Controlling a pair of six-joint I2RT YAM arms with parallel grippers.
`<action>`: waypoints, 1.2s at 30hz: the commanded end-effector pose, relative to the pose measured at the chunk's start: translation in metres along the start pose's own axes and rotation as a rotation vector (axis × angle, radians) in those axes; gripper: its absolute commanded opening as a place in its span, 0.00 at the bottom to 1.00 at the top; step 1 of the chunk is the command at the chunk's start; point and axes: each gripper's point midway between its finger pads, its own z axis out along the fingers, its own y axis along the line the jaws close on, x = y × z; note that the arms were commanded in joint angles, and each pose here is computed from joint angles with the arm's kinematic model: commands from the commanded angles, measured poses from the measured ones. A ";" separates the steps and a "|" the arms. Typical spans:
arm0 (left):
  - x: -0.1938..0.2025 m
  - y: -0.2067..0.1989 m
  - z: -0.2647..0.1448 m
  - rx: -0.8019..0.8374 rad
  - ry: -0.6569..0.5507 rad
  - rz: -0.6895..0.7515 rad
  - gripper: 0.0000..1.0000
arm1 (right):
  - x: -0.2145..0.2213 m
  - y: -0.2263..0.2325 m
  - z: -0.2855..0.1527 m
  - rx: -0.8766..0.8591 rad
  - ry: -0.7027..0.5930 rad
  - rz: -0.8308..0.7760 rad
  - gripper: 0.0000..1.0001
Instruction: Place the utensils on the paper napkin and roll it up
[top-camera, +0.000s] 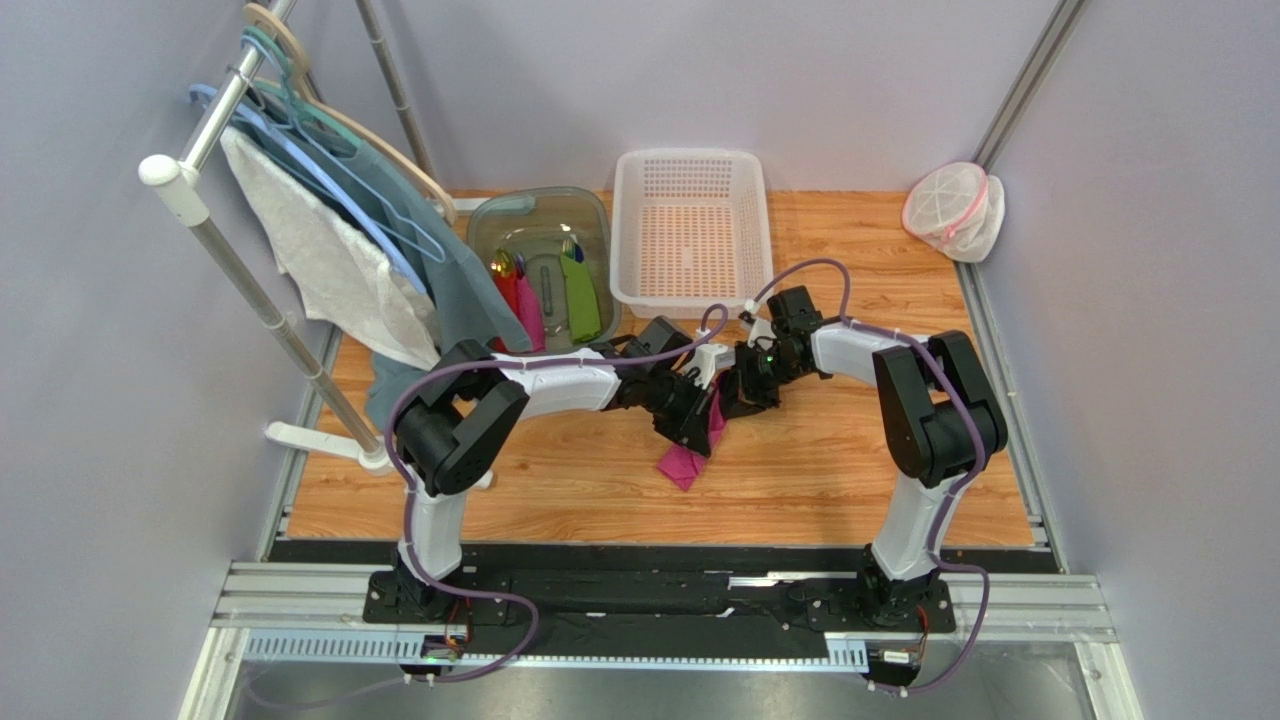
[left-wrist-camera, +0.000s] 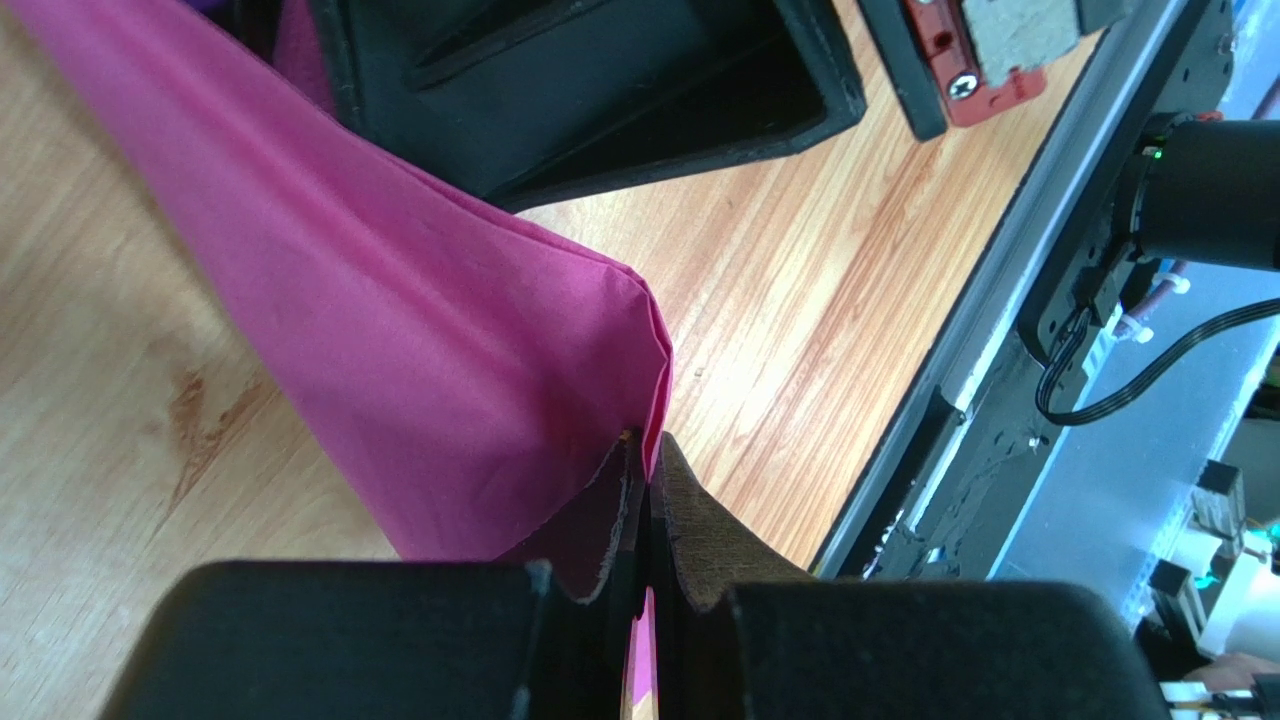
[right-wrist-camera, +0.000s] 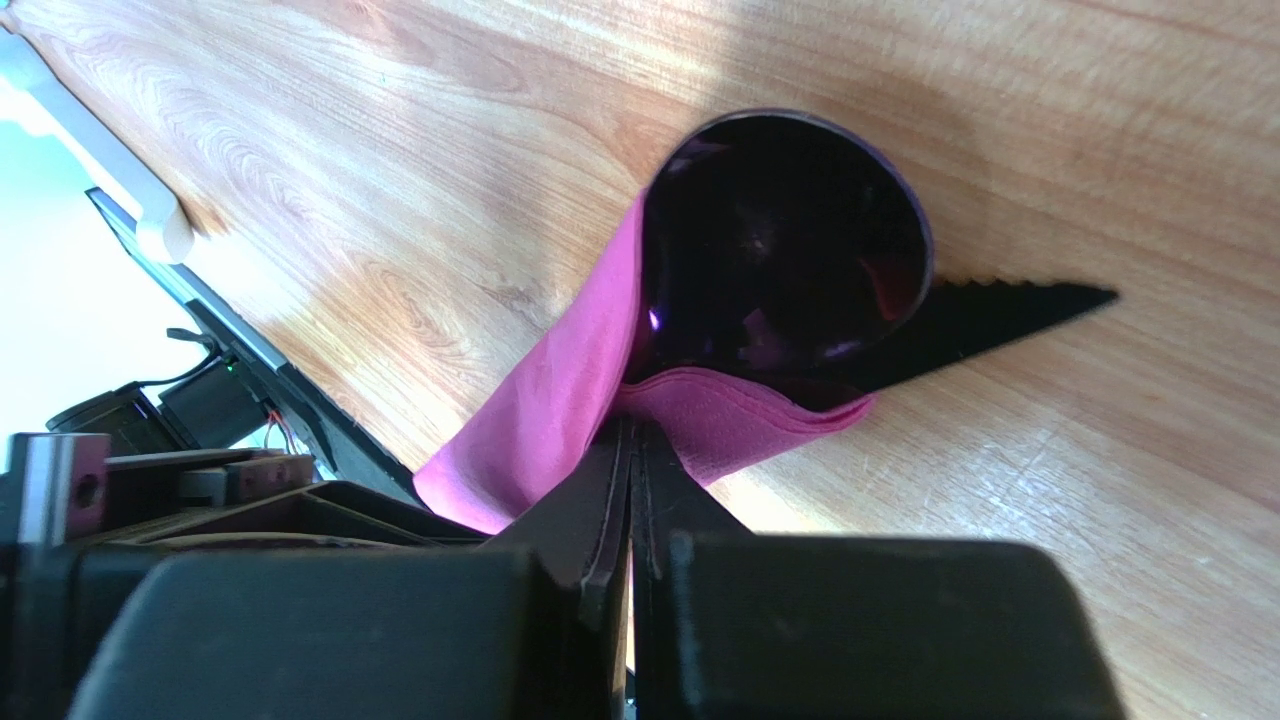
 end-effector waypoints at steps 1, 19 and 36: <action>0.004 -0.008 0.009 0.070 0.004 0.007 0.07 | -0.002 -0.026 0.010 0.098 -0.010 0.000 0.00; 0.021 0.032 0.018 -0.024 0.070 -0.121 0.08 | -0.025 0.017 -0.050 0.018 -0.068 -0.085 0.14; 0.019 0.027 0.013 -0.038 0.052 -0.092 0.11 | -0.016 0.010 -0.032 -0.009 -0.015 0.022 0.35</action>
